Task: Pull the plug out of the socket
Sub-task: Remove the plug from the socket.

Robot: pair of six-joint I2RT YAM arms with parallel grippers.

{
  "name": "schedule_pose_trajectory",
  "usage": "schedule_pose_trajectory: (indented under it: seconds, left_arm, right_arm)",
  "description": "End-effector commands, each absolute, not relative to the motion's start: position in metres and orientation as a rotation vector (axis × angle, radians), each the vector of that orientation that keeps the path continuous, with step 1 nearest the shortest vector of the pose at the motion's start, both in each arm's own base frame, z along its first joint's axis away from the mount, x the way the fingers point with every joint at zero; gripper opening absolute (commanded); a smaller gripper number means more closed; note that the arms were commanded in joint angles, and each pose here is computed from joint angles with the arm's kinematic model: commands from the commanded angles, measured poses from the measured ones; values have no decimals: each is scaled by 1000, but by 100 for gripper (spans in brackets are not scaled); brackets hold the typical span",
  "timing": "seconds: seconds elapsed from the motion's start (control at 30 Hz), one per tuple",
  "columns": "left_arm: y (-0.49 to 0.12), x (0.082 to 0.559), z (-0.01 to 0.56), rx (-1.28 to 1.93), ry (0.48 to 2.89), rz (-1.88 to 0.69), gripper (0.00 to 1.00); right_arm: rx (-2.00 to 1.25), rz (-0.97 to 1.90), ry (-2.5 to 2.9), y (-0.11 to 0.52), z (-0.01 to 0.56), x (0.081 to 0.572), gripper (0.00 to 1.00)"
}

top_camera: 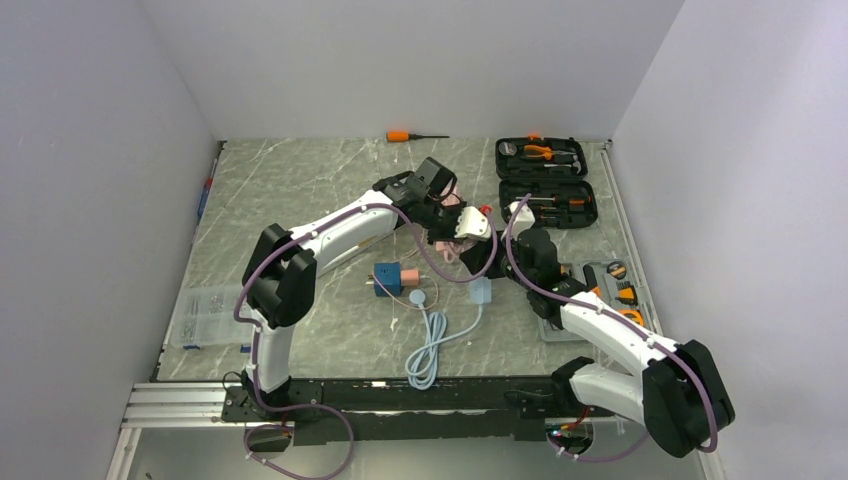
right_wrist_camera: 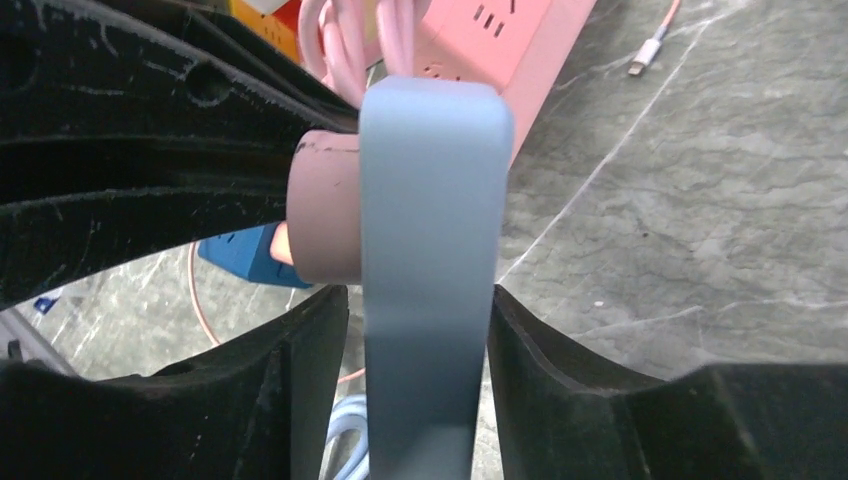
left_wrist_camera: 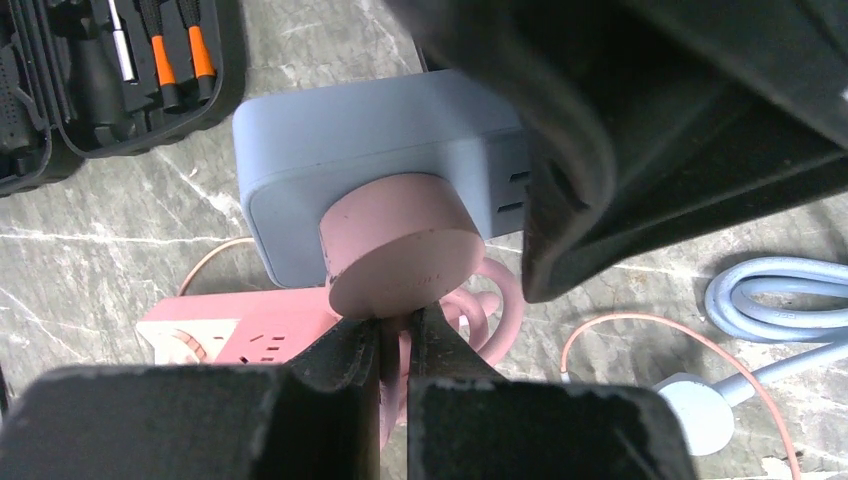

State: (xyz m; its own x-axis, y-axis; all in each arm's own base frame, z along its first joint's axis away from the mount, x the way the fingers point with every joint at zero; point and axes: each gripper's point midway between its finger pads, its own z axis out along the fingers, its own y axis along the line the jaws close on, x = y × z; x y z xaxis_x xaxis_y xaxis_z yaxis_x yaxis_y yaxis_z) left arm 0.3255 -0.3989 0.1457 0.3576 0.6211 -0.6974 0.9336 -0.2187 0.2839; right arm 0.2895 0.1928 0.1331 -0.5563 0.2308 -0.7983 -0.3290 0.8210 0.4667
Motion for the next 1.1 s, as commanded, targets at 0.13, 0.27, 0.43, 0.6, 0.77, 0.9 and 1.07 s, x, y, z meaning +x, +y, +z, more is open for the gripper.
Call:
schedule_pose_trajectory:
  seconds: [0.13,0.27,0.43,0.6,0.77,0.9,1.07]
  left_arm:
    - [-410,330,206,1841,1255,-602,0]
    - [-411,326,213,1841,1247,-622,0]
    - [-409,319,218,1854,1238,-653,0]
    - [-400,318,217,1866,1247,-658,0]
    - [-381,319,220,1854,1278,-690,0]
    - [-371,309,227,1859,1268,-756,0]
    - [-364,305,219,1885,1276,-760,0]
  right_arm:
    - [-105,772,1985,203,149,295,44]
    - [-78,729,1977,197,151,300,12]
    - [-11,622,1990,179,146,307,0]
    - [139,477,2038,150,131,315,0]
    - [297,372,2111,120,108,321,0]
    - [349,336,2123,111,98,322,0]
    - [368,306,2130,105,93,321,0]
